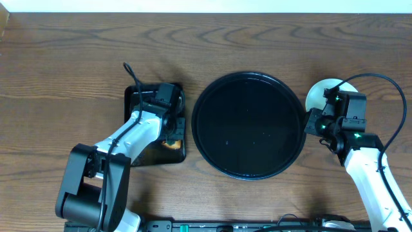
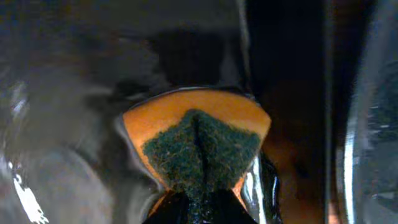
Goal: Clean dirty plates on tray and stack at the side
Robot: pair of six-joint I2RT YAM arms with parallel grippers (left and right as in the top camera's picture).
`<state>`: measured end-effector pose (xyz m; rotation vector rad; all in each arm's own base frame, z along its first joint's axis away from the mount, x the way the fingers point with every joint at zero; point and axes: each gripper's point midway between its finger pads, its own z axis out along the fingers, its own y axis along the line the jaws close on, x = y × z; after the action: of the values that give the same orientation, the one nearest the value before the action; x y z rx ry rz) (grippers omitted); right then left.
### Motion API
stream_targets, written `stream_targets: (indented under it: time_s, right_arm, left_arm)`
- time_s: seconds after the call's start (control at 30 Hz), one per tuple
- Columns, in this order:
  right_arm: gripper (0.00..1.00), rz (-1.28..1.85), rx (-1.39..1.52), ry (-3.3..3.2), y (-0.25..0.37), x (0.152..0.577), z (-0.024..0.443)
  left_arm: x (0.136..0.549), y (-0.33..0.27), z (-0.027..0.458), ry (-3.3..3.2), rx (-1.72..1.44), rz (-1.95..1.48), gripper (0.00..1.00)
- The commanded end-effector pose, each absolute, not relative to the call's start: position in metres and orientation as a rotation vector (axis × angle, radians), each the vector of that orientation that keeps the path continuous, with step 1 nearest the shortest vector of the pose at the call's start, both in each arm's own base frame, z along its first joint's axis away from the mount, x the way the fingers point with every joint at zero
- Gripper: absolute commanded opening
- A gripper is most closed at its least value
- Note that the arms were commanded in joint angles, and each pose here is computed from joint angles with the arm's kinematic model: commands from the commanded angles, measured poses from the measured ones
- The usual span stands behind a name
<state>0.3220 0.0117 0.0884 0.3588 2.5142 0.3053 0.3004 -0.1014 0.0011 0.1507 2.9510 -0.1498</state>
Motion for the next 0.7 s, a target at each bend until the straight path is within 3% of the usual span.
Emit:
stream_targets:
  time_s: [0.0, 0.3, 0.67]
  right_arm:
    - [0.22, 0.315, 0.330, 2.526, 0.016, 0.321, 0.087]
    - [0.22, 0.314, 0.330, 2.526, 0.016, 0.321, 0.087]
    - [0.22, 0.314, 0.330, 2.526, 0.016, 0.321, 0.087]
  left_arm:
    - [0.299, -0.120, -0.002, 2.931, 0.360, -0.237, 0.12]
    - [0.294, -0.140, -0.001, 2.861, 0.648, -0.223, 0.11]
    - [0.311, -0.117, 0.002, 2.835, 0.564, -0.019, 0.12]
